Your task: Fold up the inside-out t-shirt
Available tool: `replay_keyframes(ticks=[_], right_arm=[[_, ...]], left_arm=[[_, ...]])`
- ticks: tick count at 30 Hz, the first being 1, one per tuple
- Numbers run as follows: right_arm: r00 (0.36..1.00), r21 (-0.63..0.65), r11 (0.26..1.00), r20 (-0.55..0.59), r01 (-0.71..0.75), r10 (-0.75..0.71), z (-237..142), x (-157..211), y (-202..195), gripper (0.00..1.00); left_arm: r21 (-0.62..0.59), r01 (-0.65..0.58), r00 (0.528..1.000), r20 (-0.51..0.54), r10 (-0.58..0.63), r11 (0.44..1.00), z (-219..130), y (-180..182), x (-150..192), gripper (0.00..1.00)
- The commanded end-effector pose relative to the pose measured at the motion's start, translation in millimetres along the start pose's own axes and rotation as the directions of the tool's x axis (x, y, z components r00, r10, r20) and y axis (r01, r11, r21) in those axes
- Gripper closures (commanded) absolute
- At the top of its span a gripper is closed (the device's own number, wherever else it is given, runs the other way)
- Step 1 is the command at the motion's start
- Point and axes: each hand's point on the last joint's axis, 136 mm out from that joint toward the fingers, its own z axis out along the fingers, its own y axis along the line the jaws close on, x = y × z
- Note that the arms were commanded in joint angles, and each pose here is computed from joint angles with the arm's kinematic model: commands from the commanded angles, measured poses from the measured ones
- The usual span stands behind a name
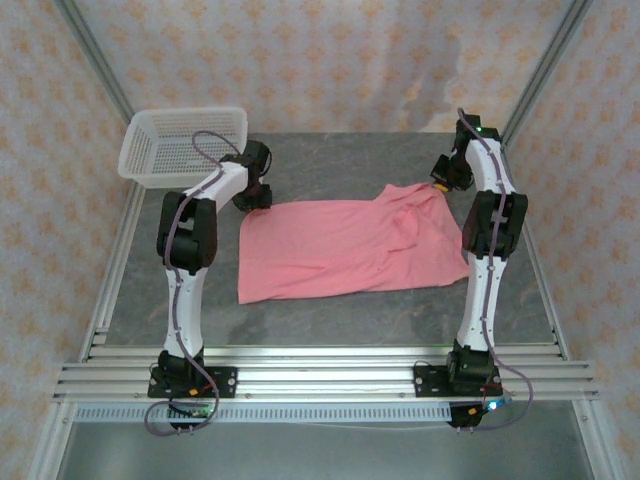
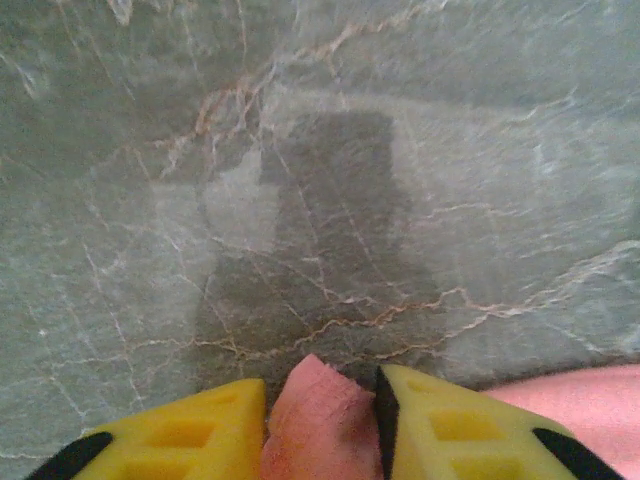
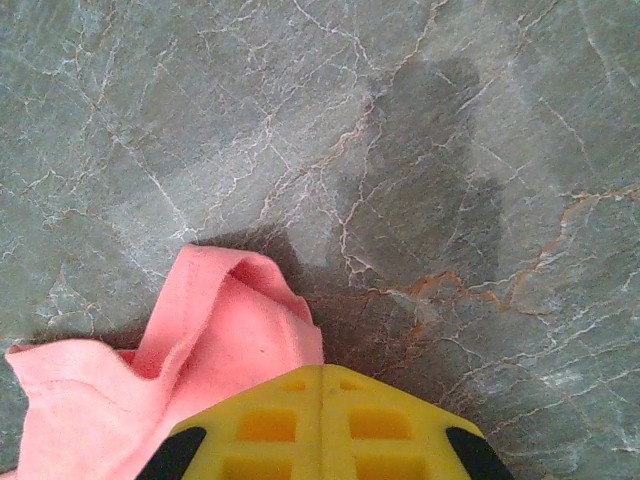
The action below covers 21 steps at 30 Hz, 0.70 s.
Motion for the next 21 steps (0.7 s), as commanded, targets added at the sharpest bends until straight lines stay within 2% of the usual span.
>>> replay_keyframes(ticks=[1, 6, 21], right_arm=[[0.999, 0.004, 1.000, 0.033, -0.005, 0.004, -20, -6, 1, 1.00], [0.999, 0.019, 1.000, 0.033, -0.009, 0.008, -19, -6, -3, 1.00], [1.000, 0.053, 0.999, 0.025, -0.005, 0.004, -20, -2, -10, 1.00]], left_arm=[[-0.057, -0.040, 0.999, 0.003, 0.040, 0.998, -11, 13, -3, 0.75], [-0.058, -0.014, 1.000, 0.012, 0.014, 0.998, -13, 16, -5, 0.87], [0.043, 0.173, 0.983, 0.063, -0.175, 0.984, -22, 38, -20, 0.84]])
